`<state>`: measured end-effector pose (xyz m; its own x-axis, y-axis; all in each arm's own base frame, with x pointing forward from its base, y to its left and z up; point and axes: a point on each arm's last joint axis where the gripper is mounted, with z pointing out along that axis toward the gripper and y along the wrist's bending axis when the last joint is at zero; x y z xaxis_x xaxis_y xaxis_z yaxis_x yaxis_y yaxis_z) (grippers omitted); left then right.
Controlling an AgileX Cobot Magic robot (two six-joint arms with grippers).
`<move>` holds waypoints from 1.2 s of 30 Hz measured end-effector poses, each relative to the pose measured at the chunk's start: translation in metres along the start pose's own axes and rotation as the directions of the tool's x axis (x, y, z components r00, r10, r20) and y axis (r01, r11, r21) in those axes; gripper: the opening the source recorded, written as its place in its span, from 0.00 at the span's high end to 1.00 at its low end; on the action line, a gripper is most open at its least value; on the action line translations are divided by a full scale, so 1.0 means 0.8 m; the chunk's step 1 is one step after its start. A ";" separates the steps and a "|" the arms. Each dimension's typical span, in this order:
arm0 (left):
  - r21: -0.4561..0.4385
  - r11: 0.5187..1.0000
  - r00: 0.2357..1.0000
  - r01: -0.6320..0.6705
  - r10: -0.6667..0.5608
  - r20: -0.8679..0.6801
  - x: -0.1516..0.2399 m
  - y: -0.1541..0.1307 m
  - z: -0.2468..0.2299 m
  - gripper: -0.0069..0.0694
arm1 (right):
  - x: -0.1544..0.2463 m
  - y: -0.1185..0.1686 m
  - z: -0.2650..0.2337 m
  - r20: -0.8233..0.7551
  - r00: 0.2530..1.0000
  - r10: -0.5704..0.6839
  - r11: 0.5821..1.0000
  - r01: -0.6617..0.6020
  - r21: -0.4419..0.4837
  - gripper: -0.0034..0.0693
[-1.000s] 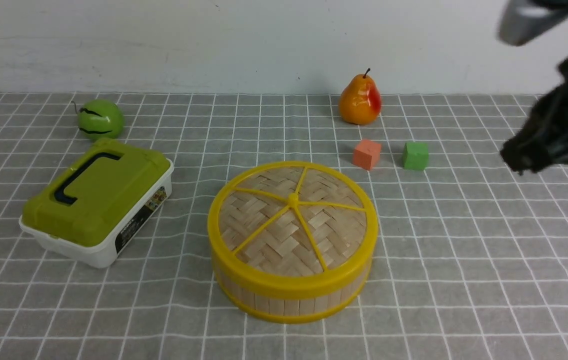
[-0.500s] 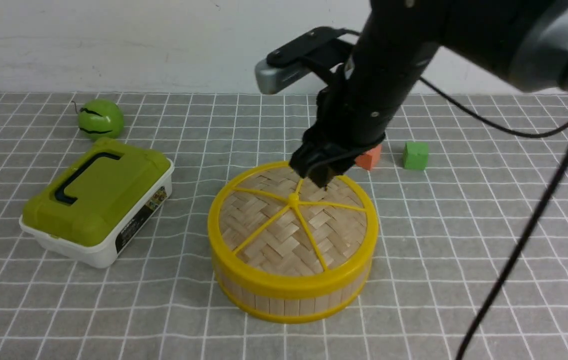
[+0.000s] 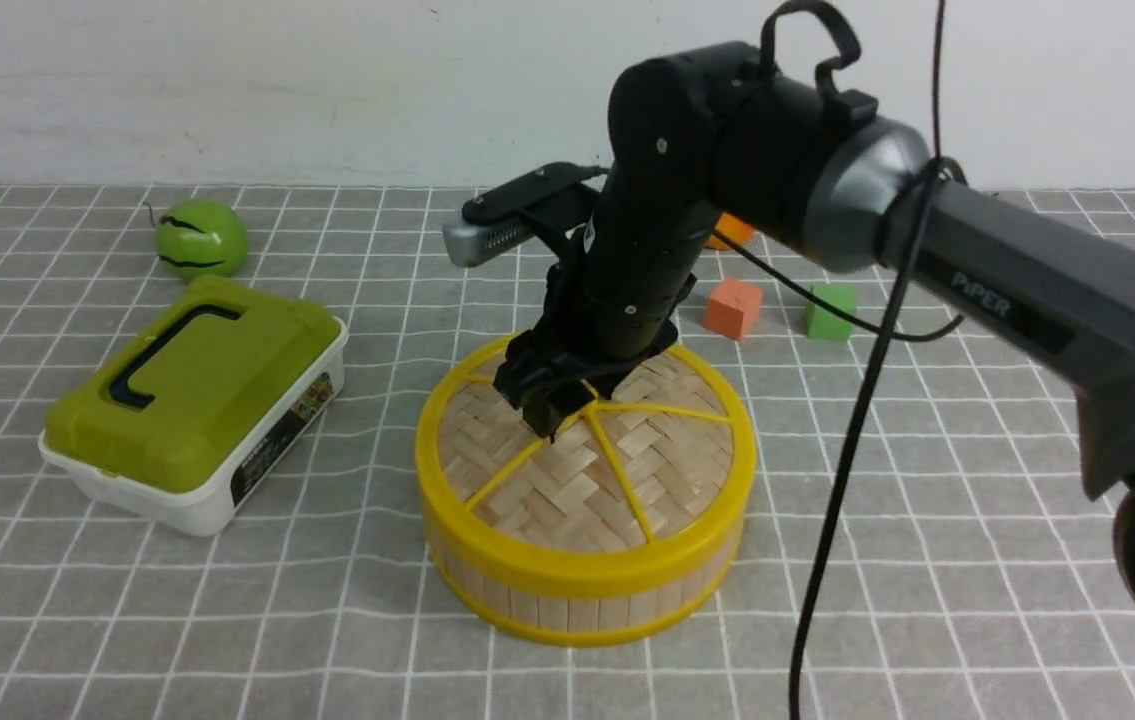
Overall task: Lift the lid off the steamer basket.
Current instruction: Use the right arm to lift the lid of the steamer, then use the right arm to place the steamer lid on the table
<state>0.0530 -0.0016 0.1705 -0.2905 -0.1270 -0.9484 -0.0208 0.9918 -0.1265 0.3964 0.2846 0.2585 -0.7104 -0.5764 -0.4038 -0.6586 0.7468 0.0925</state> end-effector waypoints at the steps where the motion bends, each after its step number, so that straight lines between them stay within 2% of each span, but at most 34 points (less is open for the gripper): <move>1: 0.000 1.000 1.000 0.000 0.000 0.000 0.000 0.000 0.000 0.60 | -0.001 -0.001 -0.001 0.004 1.000 -0.002 1.000 0.002 0.007 0.44; 4: 0.000 1.000 1.000 0.000 0.000 0.000 0.000 0.000 0.000 0.60 | -0.002 -0.002 -0.001 0.004 1.000 -0.004 1.000 0.004 0.017 0.62; 7: 0.000 1.000 1.000 0.000 0.000 0.000 0.000 0.000 0.000 0.60 | -0.003 -0.002 -0.005 0.005 1.000 -0.007 1.000 0.007 0.022 0.86; 13: 0.000 1.000 1.000 0.000 0.000 0.000 0.000 0.000 0.000 0.60 | -0.010 0.001 -0.036 0.026 0.999 -0.021 0.999 0.020 0.029 0.85; 16: 0.000 1.000 1.000 0.000 0.000 0.000 0.000 0.000 0.000 0.60 | -0.016 0.005 -0.076 0.082 0.996 -0.043 0.998 0.040 0.042 0.85; 18: 0.000 1.000 1.000 0.000 0.000 0.000 0.000 0.000 0.000 0.60 | -0.019 0.005 -0.138 0.185 0.980 -0.072 0.996 0.059 0.074 0.85; 19: 0.000 1.000 1.000 0.000 0.000 0.000 0.000 0.000 0.000 0.60 | -0.018 0.004 -0.149 0.200 0.977 -0.077 0.995 0.061 0.082 0.85; 23: 0.000 1.000 1.000 0.000 0.000 0.000 0.000 0.000 0.000 0.60 | 0.010 -0.030 -0.254 0.328 0.943 -0.046 0.985 -0.011 0.170 0.85; 26: 0.000 1.000 1.000 0.000 0.000 0.000 0.000 0.000 0.000 0.60 | 0.051 -0.070 -0.295 0.333 0.942 0.031 0.967 -0.112 0.227 0.85; 30: 0.000 1.000 1.000 0.000 0.000 0.000 0.000 0.000 0.000 0.60 | 0.122 -0.128 -0.297 0.242 0.949 0.201 0.924 -0.266 0.275 0.85; 31: 0.000 1.000 1.000 0.000 0.000 0.000 0.000 0.000 0.000 0.60 | 0.126 -0.133 -0.296 0.240 0.947 0.213 0.919 -0.278 0.279 0.85; 34: 0.000 1.000 1.000 0.000 0.000 0.000 0.000 0.000 0.000 0.60 | 0.156 -0.158 -0.266 0.178 0.938 0.299 0.899 -0.339 0.276 0.85; 36: 0.000 1.000 1.000 0.000 0.000 0.000 0.000 0.000 0.000 0.60 | 0.181 -0.176 -0.210 0.123 0.925 0.358 0.889 -0.378 0.259 0.85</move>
<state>0.0530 -0.0016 0.1705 -0.2905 -0.1270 -0.9484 -0.0208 0.9918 -0.1265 0.3445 0.0403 0.3399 -0.8627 -0.2251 -0.4529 -0.2520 0.9677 -0.0008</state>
